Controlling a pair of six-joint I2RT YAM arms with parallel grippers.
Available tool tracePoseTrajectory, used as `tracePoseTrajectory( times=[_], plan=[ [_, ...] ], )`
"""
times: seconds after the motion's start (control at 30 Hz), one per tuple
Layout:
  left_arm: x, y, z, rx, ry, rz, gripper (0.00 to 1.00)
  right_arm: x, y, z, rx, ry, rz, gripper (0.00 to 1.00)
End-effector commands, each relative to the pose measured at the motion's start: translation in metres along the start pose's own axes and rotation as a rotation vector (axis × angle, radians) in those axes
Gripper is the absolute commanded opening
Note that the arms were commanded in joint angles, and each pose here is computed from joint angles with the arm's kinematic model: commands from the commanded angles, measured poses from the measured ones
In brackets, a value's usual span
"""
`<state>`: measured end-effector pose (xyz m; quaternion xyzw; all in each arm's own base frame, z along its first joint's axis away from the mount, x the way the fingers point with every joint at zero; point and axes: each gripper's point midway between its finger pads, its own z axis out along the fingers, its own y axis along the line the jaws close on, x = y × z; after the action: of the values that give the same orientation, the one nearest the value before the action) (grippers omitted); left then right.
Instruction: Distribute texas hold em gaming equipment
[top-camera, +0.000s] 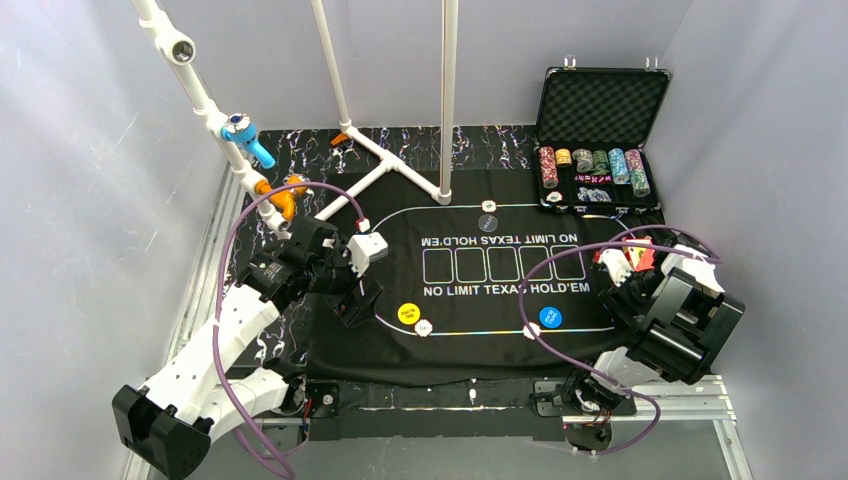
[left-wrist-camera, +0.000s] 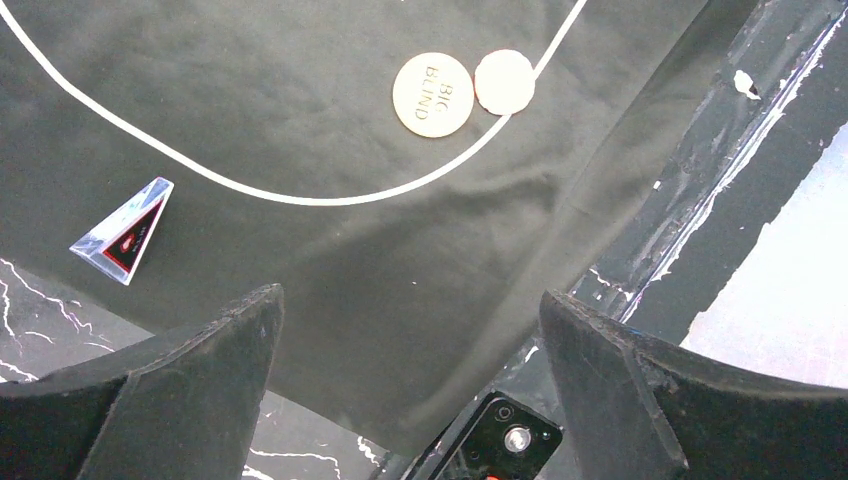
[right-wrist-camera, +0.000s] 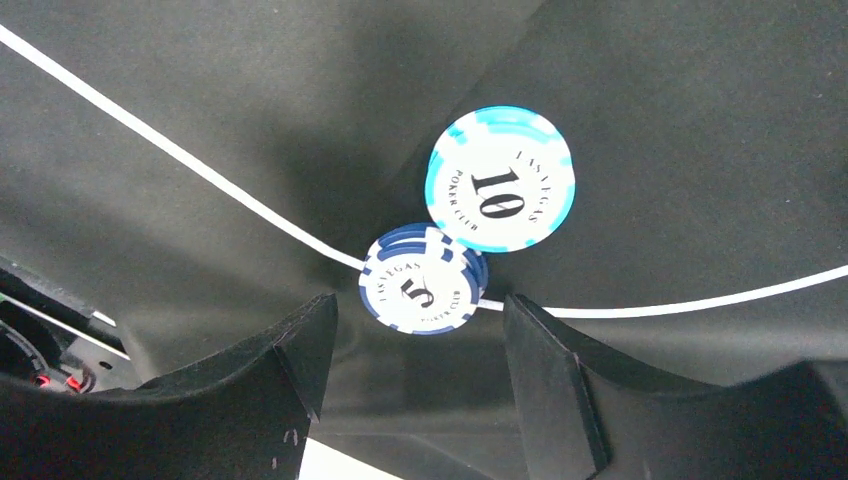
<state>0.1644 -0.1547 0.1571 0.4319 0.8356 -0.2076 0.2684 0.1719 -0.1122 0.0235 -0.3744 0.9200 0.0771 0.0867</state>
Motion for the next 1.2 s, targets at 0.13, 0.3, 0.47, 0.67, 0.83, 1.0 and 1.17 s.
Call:
tracePoseTrajectory(
  times=[0.13,0.3,0.47,0.67,0.83,1.0,1.17],
  plan=[
    [-0.002,-0.007,-0.003,0.027,-0.007,0.002,0.99,0.001,-0.005,0.010,-0.005,-0.008,0.009,0.66],
    [-0.003,-0.006,-0.003,0.027,-0.006,0.004,0.99,0.003,0.002,0.017,-0.023,-0.006,0.012,0.62],
    [-0.003,-0.006,-0.002,0.031,-0.006,0.003,0.99,0.011,0.011,0.026,-0.030,0.013,0.006,0.61],
    [-0.003,-0.006,-0.001,0.034,-0.006,0.007,0.99,0.014,0.020,0.031,-0.060,0.016,0.007,0.62],
    [-0.003,-0.006,-0.001,0.030,-0.006,0.007,0.99,0.016,0.029,0.034,-0.098,0.020,0.006,0.65],
    [-0.001,-0.006,0.000,0.029,-0.004,0.009,0.99,0.015,0.032,0.035,-0.111,0.017,0.011,0.59],
    [-0.002,-0.005,0.000,0.026,-0.004,0.011,0.99,0.017,0.034,0.033,-0.099,0.023,-0.001,0.43]
  ],
)
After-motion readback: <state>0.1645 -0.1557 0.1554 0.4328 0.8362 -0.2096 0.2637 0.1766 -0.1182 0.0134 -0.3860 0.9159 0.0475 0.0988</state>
